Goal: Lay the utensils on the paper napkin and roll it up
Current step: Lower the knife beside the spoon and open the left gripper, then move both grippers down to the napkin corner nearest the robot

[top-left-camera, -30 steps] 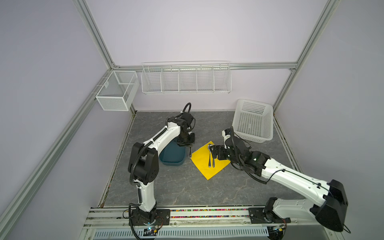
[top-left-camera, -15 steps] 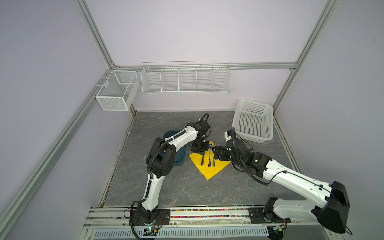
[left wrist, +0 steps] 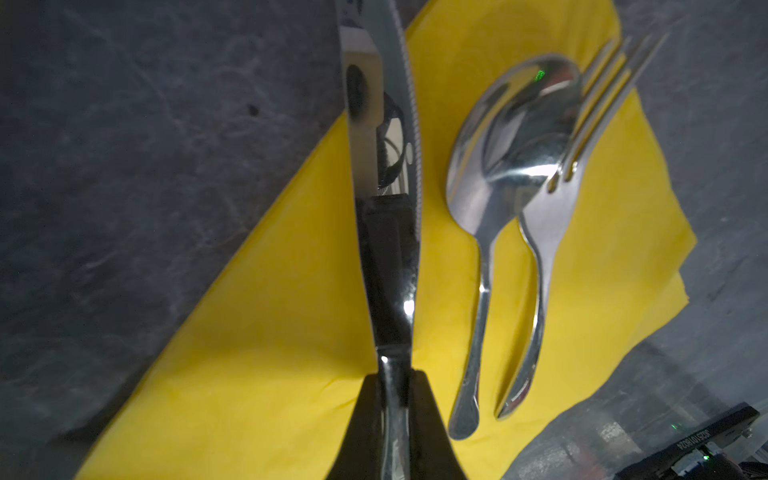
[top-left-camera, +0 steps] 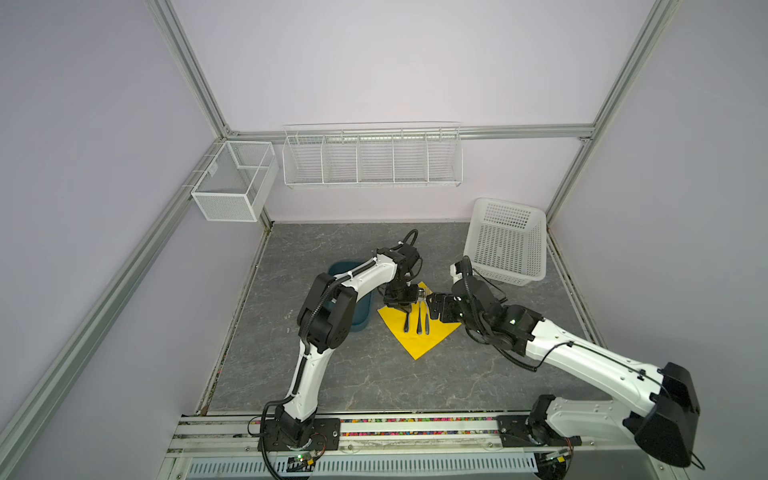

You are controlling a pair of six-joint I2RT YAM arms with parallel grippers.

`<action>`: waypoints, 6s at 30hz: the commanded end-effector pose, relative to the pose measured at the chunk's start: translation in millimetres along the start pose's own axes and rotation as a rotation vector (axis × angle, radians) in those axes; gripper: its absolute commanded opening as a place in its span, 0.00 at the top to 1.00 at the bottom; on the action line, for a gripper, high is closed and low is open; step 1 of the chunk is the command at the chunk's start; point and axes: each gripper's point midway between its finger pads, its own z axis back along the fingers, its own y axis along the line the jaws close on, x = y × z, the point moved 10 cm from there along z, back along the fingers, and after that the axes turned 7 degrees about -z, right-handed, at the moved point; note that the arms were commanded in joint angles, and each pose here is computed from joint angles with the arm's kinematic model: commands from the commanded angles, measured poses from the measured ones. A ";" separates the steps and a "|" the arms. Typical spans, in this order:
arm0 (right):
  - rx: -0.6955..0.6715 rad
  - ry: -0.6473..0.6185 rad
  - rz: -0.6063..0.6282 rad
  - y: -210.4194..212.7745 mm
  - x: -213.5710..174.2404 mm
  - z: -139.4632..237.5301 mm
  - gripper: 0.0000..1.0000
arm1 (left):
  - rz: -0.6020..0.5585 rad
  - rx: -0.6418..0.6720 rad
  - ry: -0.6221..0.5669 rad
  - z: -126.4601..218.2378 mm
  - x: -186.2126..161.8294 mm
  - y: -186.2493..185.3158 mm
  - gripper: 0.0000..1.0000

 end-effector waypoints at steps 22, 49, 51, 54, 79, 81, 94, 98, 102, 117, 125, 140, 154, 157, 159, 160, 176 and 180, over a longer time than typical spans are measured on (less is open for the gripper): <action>-0.023 0.010 -0.014 -5.0 -3.3 -0.6 0.11 | -0.021 -0.045 -0.031 -1.2 8.2 -15.2 0.88; -0.014 0.013 -0.023 -4.6 -3.4 0.5 0.11 | -0.057 -0.047 -0.004 -7.4 2.4 -14.5 0.85; -0.017 0.012 -0.024 -5.3 -3.2 1.0 0.11 | -0.059 -0.049 -0.004 -7.5 2.0 -14.4 0.85; -0.019 0.012 -0.025 -5.9 -3.4 1.5 0.11 | -0.071 -0.059 -0.003 -7.9 1.5 -14.9 0.84; -0.033 -0.059 -0.039 -14.8 1.0 18.3 0.11 | -0.039 0.070 -0.366 77.8 -28.9 -3.9 0.75; -0.021 -0.068 -0.046 -15.0 0.7 18.5 0.11 | -0.022 0.072 -0.377 78.4 -33.5 0.3 0.75; 0.044 0.095 -0.009 -5.8 -12.6 1.3 0.11 | 0.190 0.185 -0.311 55.2 -43.3 59.1 0.75; 0.112 0.189 0.001 0.8 -21.7 -7.1 0.11 | 0.211 0.215 -0.325 64.1 -52.7 74.2 0.75; 0.098 0.252 -0.069 -6.4 -37.2 -15.5 0.11 | 0.221 0.291 -0.347 74.0 -64.1 80.3 0.74; 0.136 0.434 -0.444 -6.3 -110.8 -40.8 0.08 | 0.170 -0.011 -0.494 85.7 -136.2 70.6 0.70; 0.103 0.485 -0.598 -0.6 -130.9 -55.9 0.06 | 0.081 0.020 -0.534 100.6 -143.2 69.4 0.68; 0.057 0.479 -0.726 -5.4 -149.0 -79.1 0.06 | 0.038 0.079 -0.530 104.3 -142.4 71.4 0.68; 0.192 0.340 -0.643 4.4 -99.9 -79.6 0.09 | 0.027 -0.173 -0.462 77.3 -125.8 53.3 0.67; 0.187 0.336 -0.646 2.4 -92.5 -81.7 0.09 | 0.020 -0.182 -0.432 71.4 -125.3 50.5 0.67; 0.189 0.328 -0.654 0.8 -87.5 -81.9 0.09 | 0.017 -0.186 -0.414 67.3 -124.2 48.7 0.68; 0.188 0.327 -0.656 0.1 -85.9 -81.9 0.09 | 0.012 -0.192 -0.404 65.2 -123.9 47.0 0.68; 0.178 0.287 -0.636 -10.7 -69.1 -77.4 0.11 | 0.002 -0.343 -0.304 20.2 -120.5 10.0 0.78; 0.141 0.316 -0.619 -13.6 -68.0 -74.0 0.10 | 0.047 -0.360 -0.321 13.3 -113.5 9.7 0.78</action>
